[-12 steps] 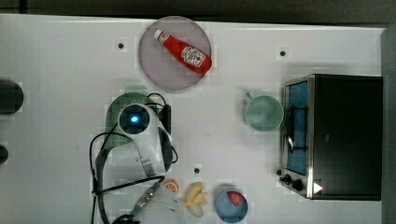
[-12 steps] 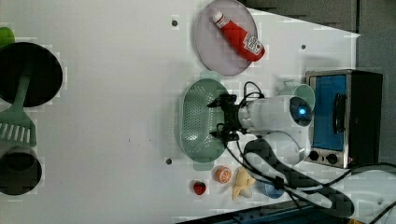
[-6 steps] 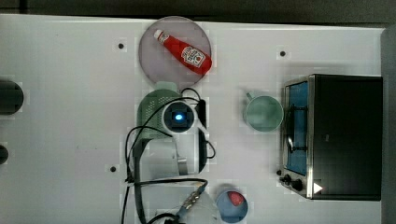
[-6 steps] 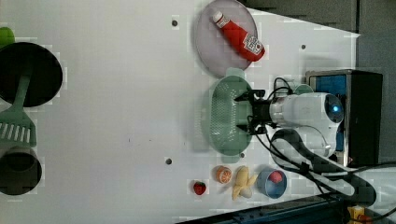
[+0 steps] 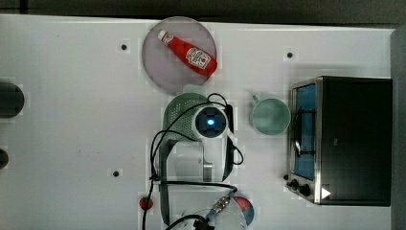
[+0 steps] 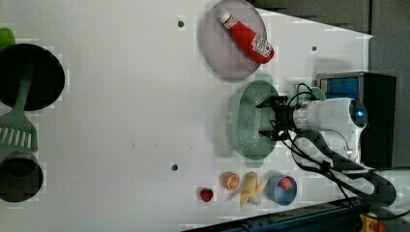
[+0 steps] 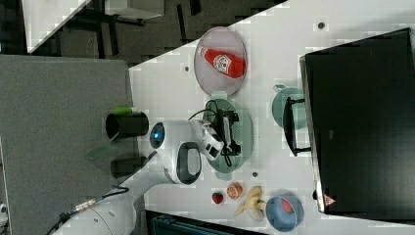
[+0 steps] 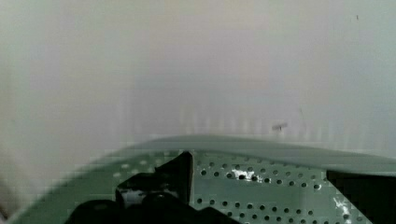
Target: Drag strainer left to right.
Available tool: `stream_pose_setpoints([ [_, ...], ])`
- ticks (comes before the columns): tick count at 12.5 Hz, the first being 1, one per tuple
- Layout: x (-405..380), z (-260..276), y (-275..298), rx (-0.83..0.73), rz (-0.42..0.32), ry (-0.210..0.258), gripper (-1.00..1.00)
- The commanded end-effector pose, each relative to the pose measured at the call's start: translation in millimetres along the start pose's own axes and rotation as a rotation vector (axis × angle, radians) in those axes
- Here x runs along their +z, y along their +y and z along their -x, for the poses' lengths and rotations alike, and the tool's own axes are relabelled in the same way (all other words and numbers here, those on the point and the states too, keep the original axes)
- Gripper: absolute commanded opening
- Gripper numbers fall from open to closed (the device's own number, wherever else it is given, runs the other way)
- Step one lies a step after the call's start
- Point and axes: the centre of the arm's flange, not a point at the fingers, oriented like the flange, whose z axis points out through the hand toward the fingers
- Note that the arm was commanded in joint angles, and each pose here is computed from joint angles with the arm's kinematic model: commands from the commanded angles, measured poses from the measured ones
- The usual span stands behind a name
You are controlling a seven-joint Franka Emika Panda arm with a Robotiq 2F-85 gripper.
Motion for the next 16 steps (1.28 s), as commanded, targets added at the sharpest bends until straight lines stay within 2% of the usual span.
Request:
stream_pose_setpoints([
  [1, -13, -24, -2, -0.089, -0.014, 0.02, 1.0],
  [6, -15, -67, 2, -0.151, -0.014, 0.047, 1.0],
  [8, -21, -65, -1, -0.156, -0.027, 0.048, 1.0],
  [10, -38, -49, -7, -0.185, -0.049, 0.039, 1.0],
  [12, -68, -25, -8, -0.228, -0.031, 0.017, 1.0],
  [14, -116, 0, -7, -0.341, -0.05, 0.009, 1.0],
  [16, -171, 20, -2, -0.499, -0.102, 0.022, 1.0],
])
